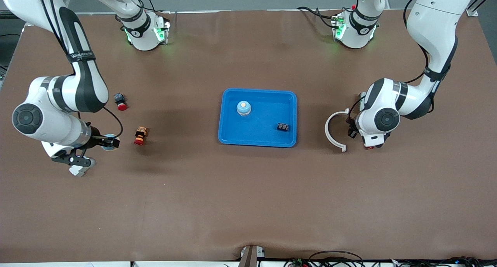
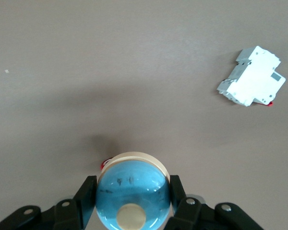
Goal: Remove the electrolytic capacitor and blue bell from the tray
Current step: 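Carry the capacitor toward the valve while the right gripper carries the bell, then lower the capacitor beside the red valve and open the left gripper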
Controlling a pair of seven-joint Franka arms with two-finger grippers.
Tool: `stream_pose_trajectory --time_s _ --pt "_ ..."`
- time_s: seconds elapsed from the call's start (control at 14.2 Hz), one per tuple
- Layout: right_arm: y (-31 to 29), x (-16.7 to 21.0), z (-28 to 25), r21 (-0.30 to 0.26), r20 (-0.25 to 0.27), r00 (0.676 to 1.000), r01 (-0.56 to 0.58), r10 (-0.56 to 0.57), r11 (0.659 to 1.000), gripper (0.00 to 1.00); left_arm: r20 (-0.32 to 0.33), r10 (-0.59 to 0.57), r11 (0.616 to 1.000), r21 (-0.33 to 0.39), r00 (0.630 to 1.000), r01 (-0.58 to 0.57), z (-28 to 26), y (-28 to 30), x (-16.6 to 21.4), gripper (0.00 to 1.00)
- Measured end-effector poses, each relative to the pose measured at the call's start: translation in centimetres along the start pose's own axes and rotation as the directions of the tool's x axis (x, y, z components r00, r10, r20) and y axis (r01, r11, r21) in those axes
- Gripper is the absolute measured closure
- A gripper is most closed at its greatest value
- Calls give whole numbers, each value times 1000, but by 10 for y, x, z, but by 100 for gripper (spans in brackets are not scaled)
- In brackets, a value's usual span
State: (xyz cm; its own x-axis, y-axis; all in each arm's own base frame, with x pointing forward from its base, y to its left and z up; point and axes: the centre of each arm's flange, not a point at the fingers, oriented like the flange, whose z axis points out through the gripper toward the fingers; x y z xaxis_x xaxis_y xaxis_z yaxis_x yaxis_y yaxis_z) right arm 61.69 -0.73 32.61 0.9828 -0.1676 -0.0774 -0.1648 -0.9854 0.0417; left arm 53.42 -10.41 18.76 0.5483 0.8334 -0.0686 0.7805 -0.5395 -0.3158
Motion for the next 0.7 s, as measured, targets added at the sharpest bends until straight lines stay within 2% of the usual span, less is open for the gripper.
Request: stream_pose_trajectory --time_s 0.14,0.35,0.42,0.7 --pt "15 -7 17 8 -29 999 17 -16 1000 34 -25 16 1000 -4 1000 -16 -3 4 3 67" --pt "37 -17 44 12 -42 999 26 -25 1000 34 -65 54 999 8 996 -54 3 11 7 67" --pt "44 -21 52 13 -43 999 23 -22 1000 34 -72 61 998 10 996 -61 4 14 8 63" --pt "55 -39 86 19 -81 997 14 -12 1000 34 -89 49 998 -24 995 -51 -11 24 14 24"
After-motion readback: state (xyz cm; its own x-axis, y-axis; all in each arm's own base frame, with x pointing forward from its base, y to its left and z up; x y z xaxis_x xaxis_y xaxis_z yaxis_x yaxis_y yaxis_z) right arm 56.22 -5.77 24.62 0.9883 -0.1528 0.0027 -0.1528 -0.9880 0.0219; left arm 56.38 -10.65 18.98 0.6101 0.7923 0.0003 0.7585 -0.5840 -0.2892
